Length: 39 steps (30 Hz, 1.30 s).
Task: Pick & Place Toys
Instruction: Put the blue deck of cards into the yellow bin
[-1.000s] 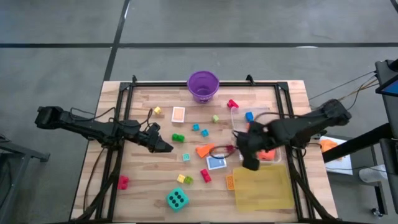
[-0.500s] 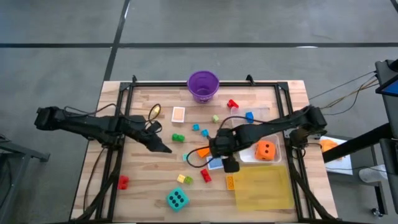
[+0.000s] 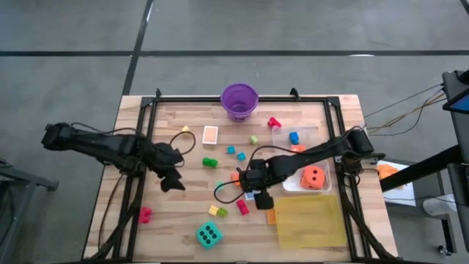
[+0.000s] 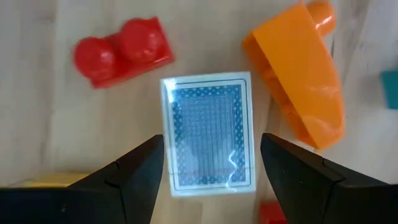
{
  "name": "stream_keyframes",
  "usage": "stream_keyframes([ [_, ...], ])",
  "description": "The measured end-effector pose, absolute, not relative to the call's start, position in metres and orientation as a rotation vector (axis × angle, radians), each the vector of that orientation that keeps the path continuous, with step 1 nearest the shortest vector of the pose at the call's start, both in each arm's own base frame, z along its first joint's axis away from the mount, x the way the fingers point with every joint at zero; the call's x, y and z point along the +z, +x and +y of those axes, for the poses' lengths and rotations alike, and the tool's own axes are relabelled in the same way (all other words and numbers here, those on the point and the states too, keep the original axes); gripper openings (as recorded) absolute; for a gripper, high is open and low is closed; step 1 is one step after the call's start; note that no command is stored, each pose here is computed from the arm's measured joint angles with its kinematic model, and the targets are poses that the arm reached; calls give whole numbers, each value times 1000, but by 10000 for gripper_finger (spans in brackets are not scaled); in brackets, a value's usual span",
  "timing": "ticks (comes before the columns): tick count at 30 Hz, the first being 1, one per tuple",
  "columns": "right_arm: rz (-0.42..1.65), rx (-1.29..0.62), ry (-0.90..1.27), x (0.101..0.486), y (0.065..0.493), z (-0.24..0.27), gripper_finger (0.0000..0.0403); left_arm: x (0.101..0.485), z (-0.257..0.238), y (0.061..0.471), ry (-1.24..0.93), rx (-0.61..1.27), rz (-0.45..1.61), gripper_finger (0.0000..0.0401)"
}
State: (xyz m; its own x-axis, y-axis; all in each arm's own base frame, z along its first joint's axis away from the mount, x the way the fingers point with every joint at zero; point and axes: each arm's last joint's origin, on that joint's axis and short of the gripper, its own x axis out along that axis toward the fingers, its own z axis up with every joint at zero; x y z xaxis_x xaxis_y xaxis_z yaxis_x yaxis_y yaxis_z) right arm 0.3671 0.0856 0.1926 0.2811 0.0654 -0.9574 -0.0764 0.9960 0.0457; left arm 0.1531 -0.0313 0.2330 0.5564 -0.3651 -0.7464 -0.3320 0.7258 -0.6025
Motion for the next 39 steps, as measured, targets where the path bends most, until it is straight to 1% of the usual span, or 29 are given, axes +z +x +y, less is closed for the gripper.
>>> stream_keyframes([
  [5,1267,70,21,179,362,84,263,235,-42,147,-776,-81,1016,351],
  [10,1277,77,-17,176,358,83,263,238,-46,142,-766,-102,1009,351],
  [23,1275,68,-22,172,359,79,263,238,-46,141,-765,-100,997,351],
  [28,1267,46,9,172,360,78,263,238,-46,141,-763,-101,997,351],
  [35,1271,72,11,172,359,79,263,238,-46,141,-762,-101,997,351],
  [39,1282,164,77,174,360,83,263,238,-46,141,-762,-101,997,351],
])
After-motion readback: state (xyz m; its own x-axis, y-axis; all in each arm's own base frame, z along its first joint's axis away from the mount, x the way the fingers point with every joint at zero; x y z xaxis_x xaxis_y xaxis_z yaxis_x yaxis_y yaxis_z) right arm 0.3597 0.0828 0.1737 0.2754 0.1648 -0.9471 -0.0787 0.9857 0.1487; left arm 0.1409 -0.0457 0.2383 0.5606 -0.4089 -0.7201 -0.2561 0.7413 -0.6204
